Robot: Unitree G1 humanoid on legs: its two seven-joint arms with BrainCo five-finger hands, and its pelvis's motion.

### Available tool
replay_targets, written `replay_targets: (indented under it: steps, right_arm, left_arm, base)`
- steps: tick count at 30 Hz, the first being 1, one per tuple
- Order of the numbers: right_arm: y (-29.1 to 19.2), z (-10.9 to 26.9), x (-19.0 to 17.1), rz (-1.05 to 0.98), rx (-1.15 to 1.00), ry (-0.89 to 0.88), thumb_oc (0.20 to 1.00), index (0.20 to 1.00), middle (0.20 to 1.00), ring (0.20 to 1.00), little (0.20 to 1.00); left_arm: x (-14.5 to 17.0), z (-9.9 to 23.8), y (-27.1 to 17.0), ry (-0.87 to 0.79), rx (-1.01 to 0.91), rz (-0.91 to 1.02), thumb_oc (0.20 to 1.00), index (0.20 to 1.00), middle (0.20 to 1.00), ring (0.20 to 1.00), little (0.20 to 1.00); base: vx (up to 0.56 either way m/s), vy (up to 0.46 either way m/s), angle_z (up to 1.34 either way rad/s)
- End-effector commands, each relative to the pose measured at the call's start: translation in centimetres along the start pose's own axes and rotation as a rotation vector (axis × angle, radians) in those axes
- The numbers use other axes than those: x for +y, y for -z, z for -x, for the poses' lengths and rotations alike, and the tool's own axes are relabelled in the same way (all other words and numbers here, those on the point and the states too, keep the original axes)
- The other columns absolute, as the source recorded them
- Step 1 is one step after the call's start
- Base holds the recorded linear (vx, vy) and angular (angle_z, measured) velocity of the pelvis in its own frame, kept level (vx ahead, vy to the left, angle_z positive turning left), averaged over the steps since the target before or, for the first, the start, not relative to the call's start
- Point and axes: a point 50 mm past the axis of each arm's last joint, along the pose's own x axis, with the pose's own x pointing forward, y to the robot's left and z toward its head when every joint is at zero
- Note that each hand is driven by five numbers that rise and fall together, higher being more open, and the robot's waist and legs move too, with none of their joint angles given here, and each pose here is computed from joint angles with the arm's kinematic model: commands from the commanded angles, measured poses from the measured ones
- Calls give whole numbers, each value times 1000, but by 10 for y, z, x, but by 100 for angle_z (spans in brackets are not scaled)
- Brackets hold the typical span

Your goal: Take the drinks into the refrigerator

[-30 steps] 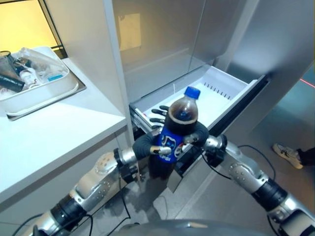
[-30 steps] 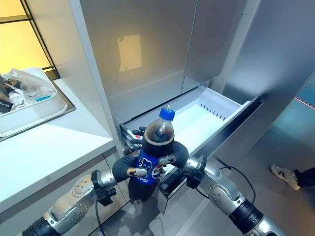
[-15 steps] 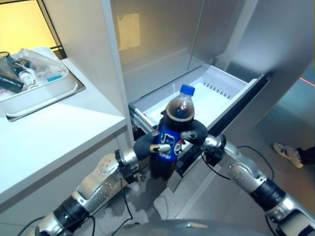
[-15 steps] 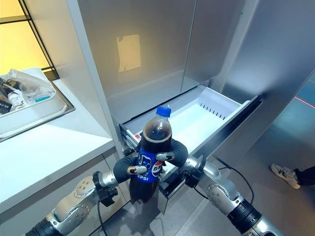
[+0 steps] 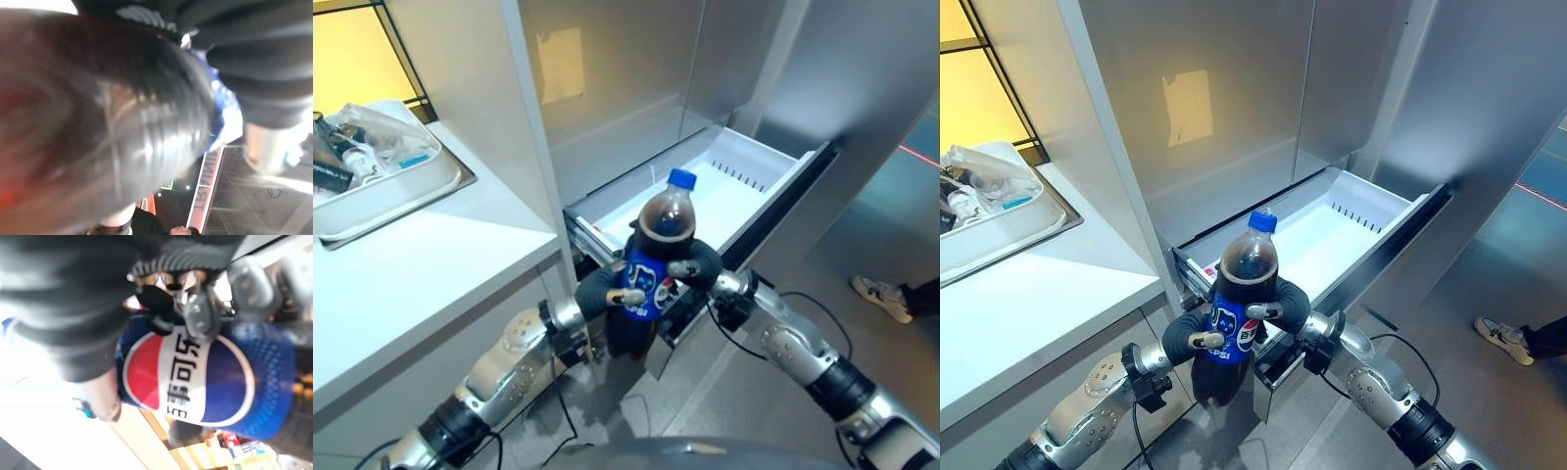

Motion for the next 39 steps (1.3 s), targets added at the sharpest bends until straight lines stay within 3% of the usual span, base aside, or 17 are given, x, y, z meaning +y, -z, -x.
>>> replay_targets:
  steps: [1, 24, 39]
  right_arm:
    - [-52, -22, 13, 53, -287, -116, 200, 200, 200, 200, 200]
    - [-59, -15, 10, 64, -332, -75, 200, 200, 200, 200, 200]
    - [-81, -5, 3, 143, -400, -29, 200, 200, 200, 200, 200]
  left_arm:
    - [16, 4, -10, -60, -47, -63, 1000, 1000, 1000, 1000, 1000]
    - [25, 20, -2, -156, 2, -88, 1000, 1000, 1000, 1000, 1000]
    - [46, 64, 20, -327, 167, -120, 1000, 1000, 1000, 1000, 1000]
  base:
    - [0, 0, 0]
    - [0, 0, 0]
    - [0, 0, 0]
